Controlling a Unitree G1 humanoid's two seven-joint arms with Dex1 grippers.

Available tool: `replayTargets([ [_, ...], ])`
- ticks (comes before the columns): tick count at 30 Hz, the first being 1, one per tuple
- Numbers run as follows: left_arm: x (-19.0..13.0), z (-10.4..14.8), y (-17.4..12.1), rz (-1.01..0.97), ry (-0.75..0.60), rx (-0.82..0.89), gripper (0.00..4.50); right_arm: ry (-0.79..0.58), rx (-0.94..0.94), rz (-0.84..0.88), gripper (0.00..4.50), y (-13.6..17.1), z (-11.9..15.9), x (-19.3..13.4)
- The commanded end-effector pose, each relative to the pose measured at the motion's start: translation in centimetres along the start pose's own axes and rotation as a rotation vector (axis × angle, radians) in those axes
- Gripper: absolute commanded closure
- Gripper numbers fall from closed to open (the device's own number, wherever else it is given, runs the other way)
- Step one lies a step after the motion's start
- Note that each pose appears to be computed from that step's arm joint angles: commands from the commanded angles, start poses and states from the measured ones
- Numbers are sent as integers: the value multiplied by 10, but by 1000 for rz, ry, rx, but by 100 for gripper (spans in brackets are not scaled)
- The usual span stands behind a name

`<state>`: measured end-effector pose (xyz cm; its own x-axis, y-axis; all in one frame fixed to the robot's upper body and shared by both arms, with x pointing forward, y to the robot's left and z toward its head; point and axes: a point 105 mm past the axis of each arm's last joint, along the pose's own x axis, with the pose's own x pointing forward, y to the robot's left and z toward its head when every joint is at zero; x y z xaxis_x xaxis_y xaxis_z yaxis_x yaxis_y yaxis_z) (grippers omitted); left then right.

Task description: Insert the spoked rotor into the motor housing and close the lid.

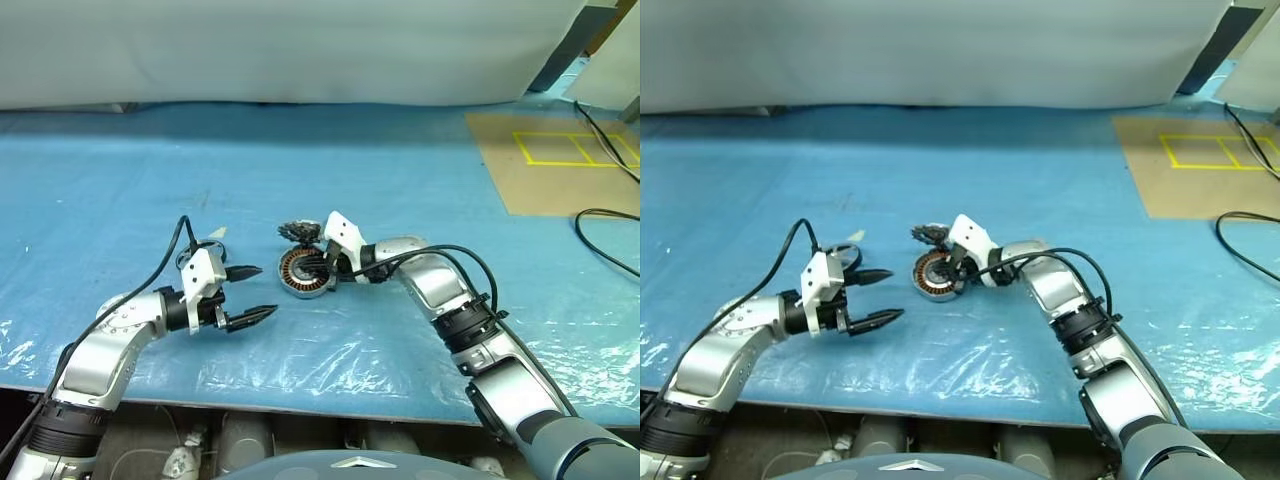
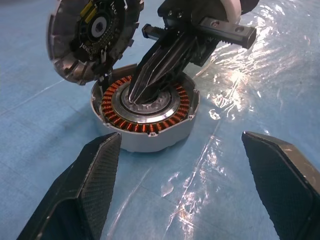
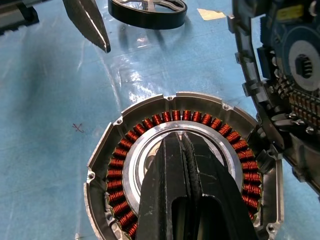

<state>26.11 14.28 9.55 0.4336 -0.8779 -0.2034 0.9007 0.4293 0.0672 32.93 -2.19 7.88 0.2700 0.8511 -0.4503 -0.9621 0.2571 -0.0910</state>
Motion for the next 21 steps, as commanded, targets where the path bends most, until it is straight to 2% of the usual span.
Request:
replayTargets([
  [1,0,7,1,-1,-21,14,45,102,58,-15,449,3,-32,3],
  [5,0,6,1,0,-18,15,45,31,87,0,449,2,-17,-1],
  [9,1,7,1,-1,-20,18,45,-188,170,32,449,-3,26,-13],
  [12,1,7,2,1,-22,20,45,-267,162,62,449,-2,46,-21],
  [16,1,8,3,4,-25,19,45,-262,147,79,449,3,49,-20],
  [21,1,7,2,8,-26,18,45,-132,126,37,449,1,20,-8],
])
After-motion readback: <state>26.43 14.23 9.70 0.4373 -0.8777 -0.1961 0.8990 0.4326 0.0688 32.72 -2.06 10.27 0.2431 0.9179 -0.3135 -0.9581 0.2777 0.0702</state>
